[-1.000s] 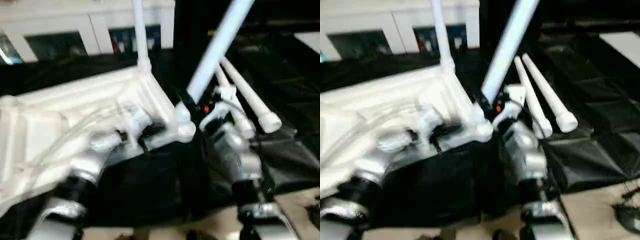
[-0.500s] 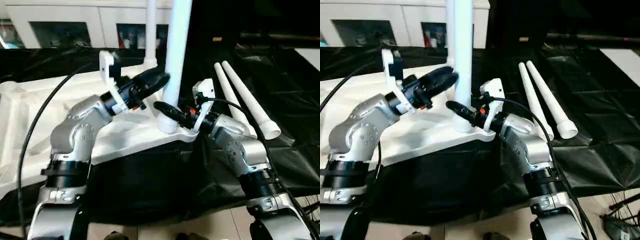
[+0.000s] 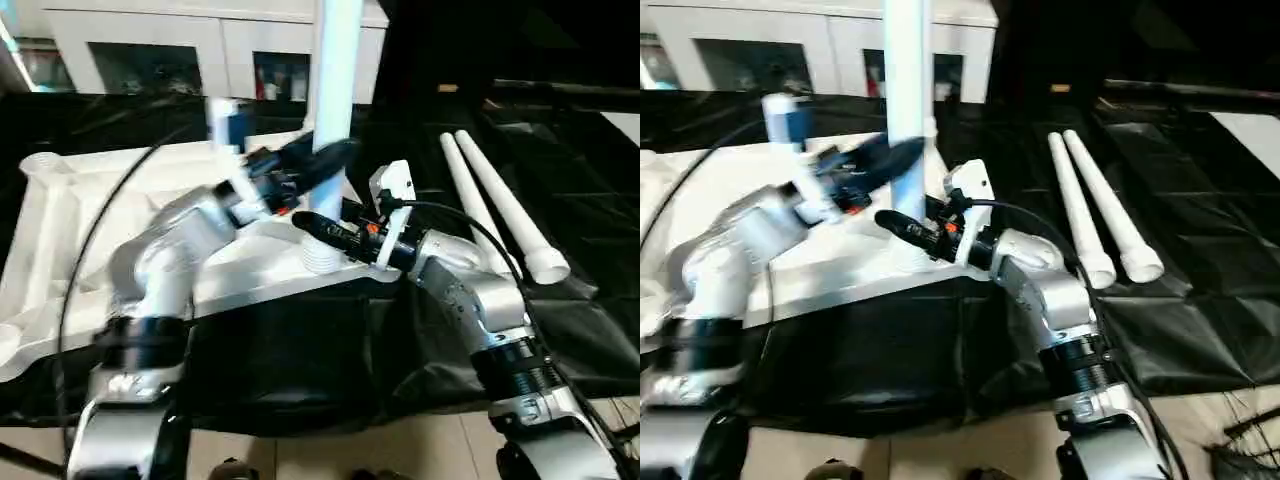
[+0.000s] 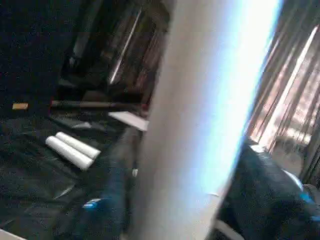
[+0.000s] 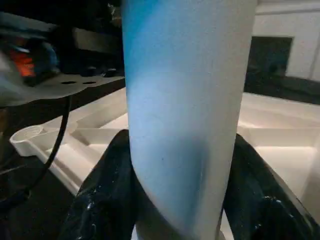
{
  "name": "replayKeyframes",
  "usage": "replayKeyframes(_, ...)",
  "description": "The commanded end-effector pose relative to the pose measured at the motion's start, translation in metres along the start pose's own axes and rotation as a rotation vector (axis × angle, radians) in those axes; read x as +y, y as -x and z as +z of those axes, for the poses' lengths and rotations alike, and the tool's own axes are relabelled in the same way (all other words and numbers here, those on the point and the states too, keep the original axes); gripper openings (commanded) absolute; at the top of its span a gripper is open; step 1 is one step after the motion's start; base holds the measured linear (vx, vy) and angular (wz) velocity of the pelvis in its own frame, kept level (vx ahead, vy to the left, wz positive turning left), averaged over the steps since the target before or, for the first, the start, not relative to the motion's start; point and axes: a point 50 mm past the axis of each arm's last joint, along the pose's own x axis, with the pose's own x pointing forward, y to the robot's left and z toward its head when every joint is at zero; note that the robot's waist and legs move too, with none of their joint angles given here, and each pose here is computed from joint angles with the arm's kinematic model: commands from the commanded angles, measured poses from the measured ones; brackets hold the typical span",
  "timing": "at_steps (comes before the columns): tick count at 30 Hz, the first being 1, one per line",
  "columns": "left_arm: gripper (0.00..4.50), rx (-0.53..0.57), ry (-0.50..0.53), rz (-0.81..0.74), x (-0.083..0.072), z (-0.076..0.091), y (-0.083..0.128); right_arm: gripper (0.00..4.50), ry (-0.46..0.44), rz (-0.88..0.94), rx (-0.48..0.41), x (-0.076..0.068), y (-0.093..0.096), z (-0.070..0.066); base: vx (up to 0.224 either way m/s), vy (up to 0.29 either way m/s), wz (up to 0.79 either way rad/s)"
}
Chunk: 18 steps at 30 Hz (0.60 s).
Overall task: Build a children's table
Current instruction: Insert table leg to table base
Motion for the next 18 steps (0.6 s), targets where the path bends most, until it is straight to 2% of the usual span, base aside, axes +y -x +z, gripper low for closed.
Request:
replayKeyframes(1,2.58,0.029,-0.006,-0.067,-0.005,0.002,-0.006,1.84,0.034,0.007,-0.02,-0.002,0.0,0.016,0.0,0.0,0.0)
replayKeyframes(2,2.38,0.043,-0.019,-0.066,-0.006,0.001,-0.007,1.84,0.044,-0.001,-0.002,-0.003,0.002,0.014,0.0,0.0,0.0)
replayKeyframes(6,2.24,0.079,-0.034,-0.099,-0.012,-0.002,-0.006,1.84,0.044,-0.008,0.051,-0.002,0.006,0.003,0.0,0.0,0.0)
replayKeyframes(9,2.06,0.071,-0.028,-0.052,-0.008,0.0,-0.006,1.84,0.035,-0.005,0.052,0.0,0.007,0.003,0.0,0.0,0.0)
replayKeyframes(11,2.05,0.037,-0.007,-0.033,-0.004,0.001,-0.003,1.84,-0.007,0.015,0.032,0.003,0.006,0.0,0.0,0.0,0.0)
replayKeyframes(13,2.01,0.034,-0.006,-0.016,-0.004,0.003,-0.004,1.84,-0.001,0.012,0.032,0.004,0.006,0.002,0.0,0.0,0.0)
replayKeyframes(14,1.99,0.036,-0.004,-0.026,-0.007,0.006,-0.005,1.84,-0.037,0.032,-0.008,0.005,0.005,0.009,0.0,0.0,0.0)
replayKeyframes(16,1.99,0.04,-0.01,-0.02,-0.006,0.006,-0.005,1.84,-0.03,0.02,-0.004,0.003,0.004,0.007,0.0,0.0,0.0)
replayKeyframes(18,1.98,0.051,-0.029,0.011,-0.002,0.006,-0.005,1.84,0.01,-0.008,0.04,0.0,0.003,0.002,0.0,0.0,0.0)
